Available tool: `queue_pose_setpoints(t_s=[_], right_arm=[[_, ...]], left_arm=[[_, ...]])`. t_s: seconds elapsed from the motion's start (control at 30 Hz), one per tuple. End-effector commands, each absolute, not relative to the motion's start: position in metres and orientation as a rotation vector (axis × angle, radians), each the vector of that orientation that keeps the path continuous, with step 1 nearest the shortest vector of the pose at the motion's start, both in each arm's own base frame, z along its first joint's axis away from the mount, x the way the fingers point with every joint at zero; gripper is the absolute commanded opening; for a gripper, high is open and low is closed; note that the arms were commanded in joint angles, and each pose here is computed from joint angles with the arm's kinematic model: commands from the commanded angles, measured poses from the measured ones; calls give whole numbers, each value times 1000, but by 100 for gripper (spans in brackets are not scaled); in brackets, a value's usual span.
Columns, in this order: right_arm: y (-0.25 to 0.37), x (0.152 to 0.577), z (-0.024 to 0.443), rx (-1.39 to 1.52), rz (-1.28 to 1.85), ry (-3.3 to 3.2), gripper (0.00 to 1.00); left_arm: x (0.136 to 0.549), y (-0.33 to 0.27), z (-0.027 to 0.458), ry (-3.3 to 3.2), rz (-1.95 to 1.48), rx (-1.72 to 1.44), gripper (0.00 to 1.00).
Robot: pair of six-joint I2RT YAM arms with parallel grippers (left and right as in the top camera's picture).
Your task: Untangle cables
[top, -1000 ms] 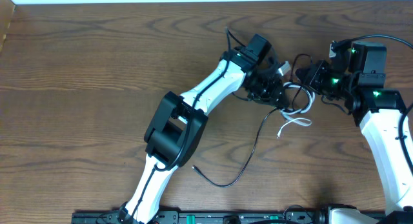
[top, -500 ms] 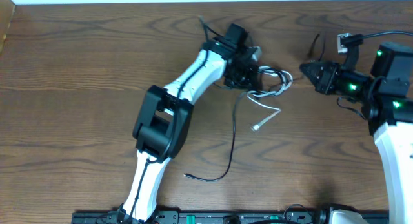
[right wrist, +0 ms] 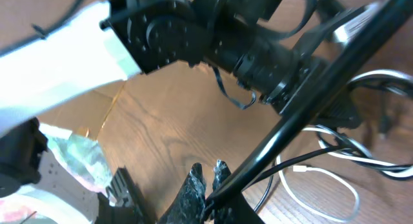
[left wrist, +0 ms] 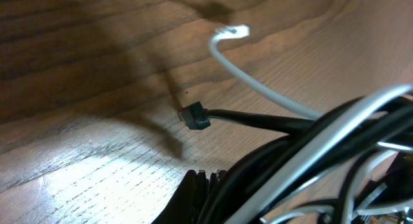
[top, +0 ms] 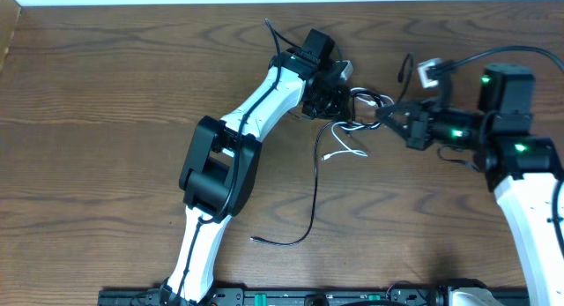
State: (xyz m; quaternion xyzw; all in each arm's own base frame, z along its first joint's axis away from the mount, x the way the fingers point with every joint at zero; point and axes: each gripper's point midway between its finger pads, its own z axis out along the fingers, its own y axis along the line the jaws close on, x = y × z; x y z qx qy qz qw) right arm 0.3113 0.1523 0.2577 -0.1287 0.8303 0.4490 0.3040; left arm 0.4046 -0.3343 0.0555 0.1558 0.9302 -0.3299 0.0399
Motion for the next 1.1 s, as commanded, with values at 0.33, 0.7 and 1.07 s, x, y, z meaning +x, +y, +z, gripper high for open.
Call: queue_pose_setpoints(t_s=[0.33, 0.7, 1.07], right_arm=[[184, 324, 210, -349, 1240, 2356, 1], [189, 335, 173, -315, 1269, 2443, 1], [179, 363, 165, -242, 1146, 2421, 1]], left_arm=[[415, -325, 118, 2743, -1035, 419, 8], [395, -335, 159, 2661, -1538, 440, 8], [374, -340, 200, 2545, -1953, 471, 7]])
